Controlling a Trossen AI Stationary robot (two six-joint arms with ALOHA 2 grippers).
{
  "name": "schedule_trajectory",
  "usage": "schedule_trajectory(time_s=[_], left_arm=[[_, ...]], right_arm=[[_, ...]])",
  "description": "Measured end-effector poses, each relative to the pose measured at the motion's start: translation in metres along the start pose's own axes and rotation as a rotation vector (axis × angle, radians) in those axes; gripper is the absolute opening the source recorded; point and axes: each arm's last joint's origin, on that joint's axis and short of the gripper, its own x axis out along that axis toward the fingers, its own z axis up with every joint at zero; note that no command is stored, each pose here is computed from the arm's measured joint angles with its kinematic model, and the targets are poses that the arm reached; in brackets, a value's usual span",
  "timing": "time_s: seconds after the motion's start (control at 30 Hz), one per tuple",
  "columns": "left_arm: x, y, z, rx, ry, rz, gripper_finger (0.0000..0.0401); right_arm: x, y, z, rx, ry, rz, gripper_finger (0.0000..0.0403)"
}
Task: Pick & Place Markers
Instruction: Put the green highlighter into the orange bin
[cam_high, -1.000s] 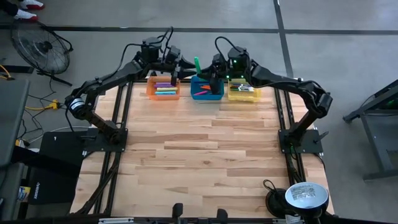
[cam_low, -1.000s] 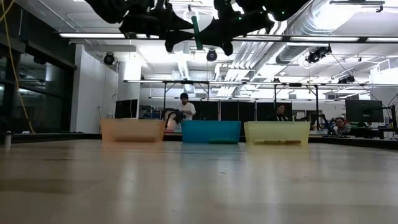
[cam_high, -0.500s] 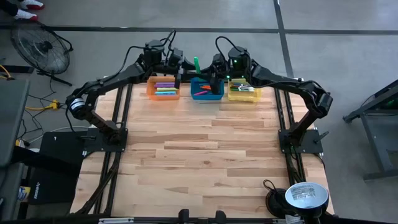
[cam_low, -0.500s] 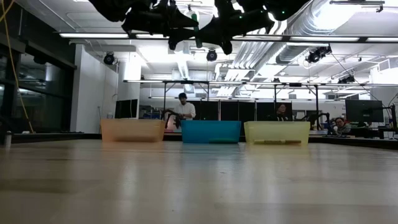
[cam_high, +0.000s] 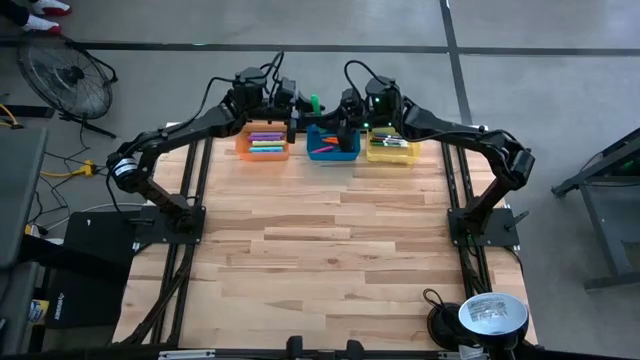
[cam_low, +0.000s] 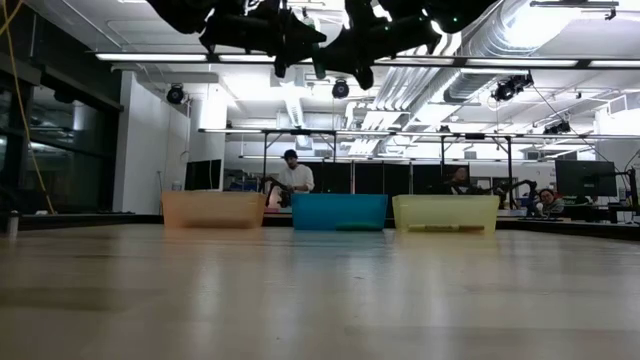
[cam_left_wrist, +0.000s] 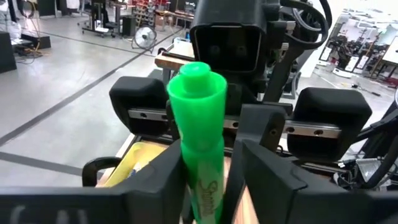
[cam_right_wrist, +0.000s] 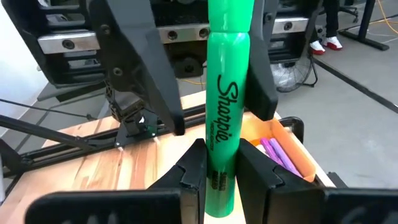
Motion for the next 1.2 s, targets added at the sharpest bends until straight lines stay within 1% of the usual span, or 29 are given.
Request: schedule_trajectory(time_s=[0.1, 0.2, 0.23, 0.7, 0.77, 0.87, 0.97, 1.07, 1.2], left_arm=[[0.000, 0.000, 0.000, 0.000, 0.000, -0.001, 0.0111], [0.000, 0.000, 0.000, -0.009, 0.001, -0.001, 0.0064], [0.000, 0.000, 0.000, -0.012, 0.002, 0.000, 0.0056], [0.000, 0.000, -0.001, -0.015, 0.005, 0.009, 0.0057], [0.000, 0.000, -0.001, -0.012, 0.007, 0.011, 0.0057], [0.000, 0.001, -0.002, -0.007, 0.022, 0.018, 0.0057], [0.000, 0.001, -0.002, -0.004, 0.021, 0.030, 0.0057], [-0.002, 0.004, -0.003, 0.004, 0.022, 0.054, 0.0057], [-0.011, 0.016, -0.004, -0.010, 0.050, 0.101, 0.0057]], right_arm=[[0.000, 0.000, 0.000, 0.000, 0.001, 0.006, 0.0051], [0.000, 0.000, 0.000, -0.006, 0.001, 0.010, 0.0051], [0.000, 0.000, 0.000, -0.010, 0.001, 0.012, 0.0051], [0.000, 0.000, 0.000, -0.011, 0.002, 0.014, 0.0055], [0.000, 0.000, 0.000, -0.002, 0.004, 0.014, 0.0085], [-0.001, -0.002, 0.000, 0.022, 0.004, 0.009, 0.0149], [-0.003, -0.006, 0.000, 0.034, 0.001, -0.001, 0.0200], [-0.006, -0.011, 0.002, 0.055, -0.005, -0.017, 0.0229], [-0.017, -0.021, 0.002, 0.095, 0.018, -0.063, 0.0237]])
